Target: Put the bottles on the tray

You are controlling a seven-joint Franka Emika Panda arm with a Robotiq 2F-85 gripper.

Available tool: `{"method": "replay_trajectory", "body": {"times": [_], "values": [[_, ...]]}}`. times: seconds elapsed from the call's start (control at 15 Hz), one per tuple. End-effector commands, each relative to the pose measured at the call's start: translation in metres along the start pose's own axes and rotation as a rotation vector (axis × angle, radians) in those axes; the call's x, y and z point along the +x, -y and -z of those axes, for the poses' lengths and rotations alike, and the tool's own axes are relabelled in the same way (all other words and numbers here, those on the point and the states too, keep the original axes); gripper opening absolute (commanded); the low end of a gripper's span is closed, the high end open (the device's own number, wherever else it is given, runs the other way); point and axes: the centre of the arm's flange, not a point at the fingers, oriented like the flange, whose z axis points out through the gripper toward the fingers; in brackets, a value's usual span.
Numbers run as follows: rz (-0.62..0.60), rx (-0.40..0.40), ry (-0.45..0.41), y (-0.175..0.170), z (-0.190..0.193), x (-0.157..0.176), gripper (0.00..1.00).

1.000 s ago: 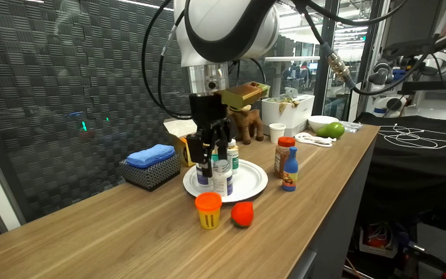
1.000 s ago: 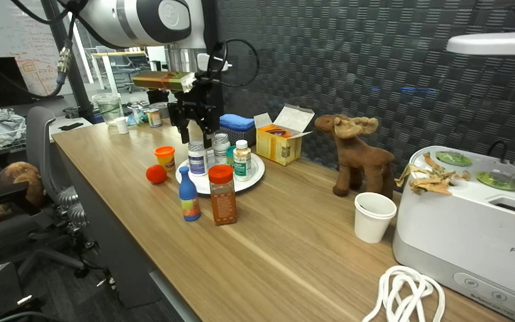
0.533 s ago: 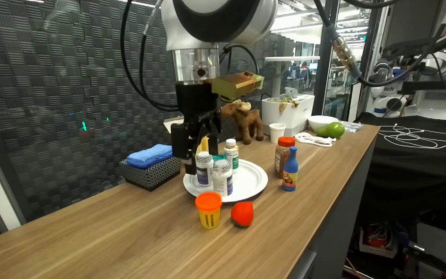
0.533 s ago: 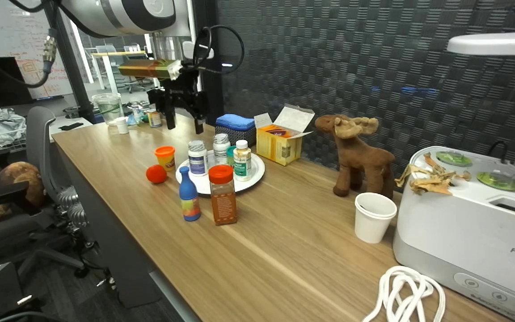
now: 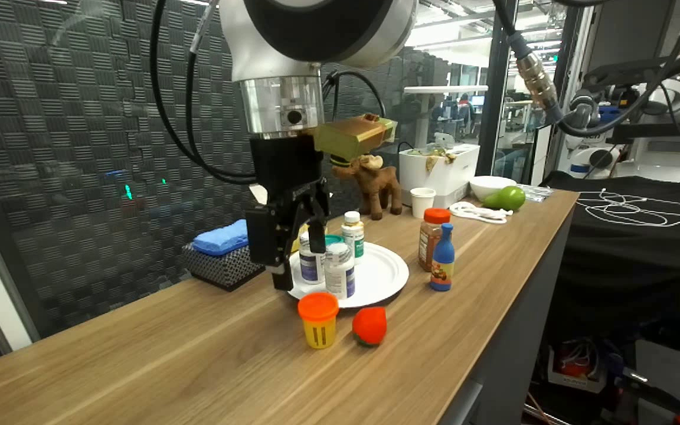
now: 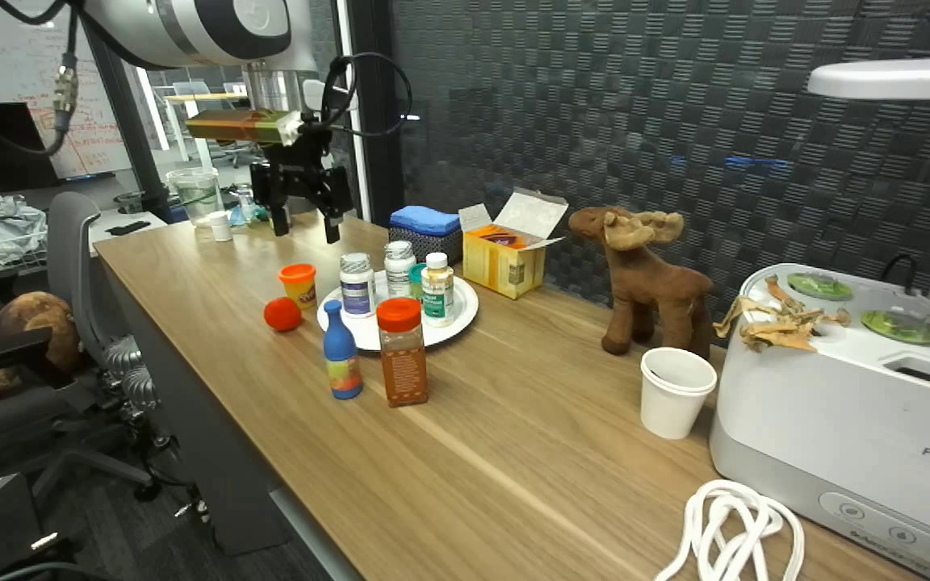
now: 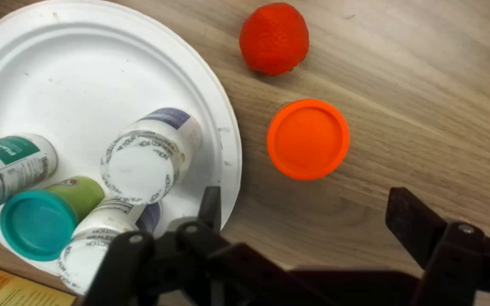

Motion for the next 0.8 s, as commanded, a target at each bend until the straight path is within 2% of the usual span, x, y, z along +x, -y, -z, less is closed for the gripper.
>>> {"method": "replay_trajectory", "body": {"times": [0.0, 0.2, 0.73], "values": [[0.024, 0.011, 0.050, 0.010, -0.003, -0.011, 1.00], [0.045, 0.018, 0.110, 0.014, -0.018, -0.017, 1.00], [0.124, 0.030, 0.136, 0.013, -0.047, -0.011, 1.00]]}}
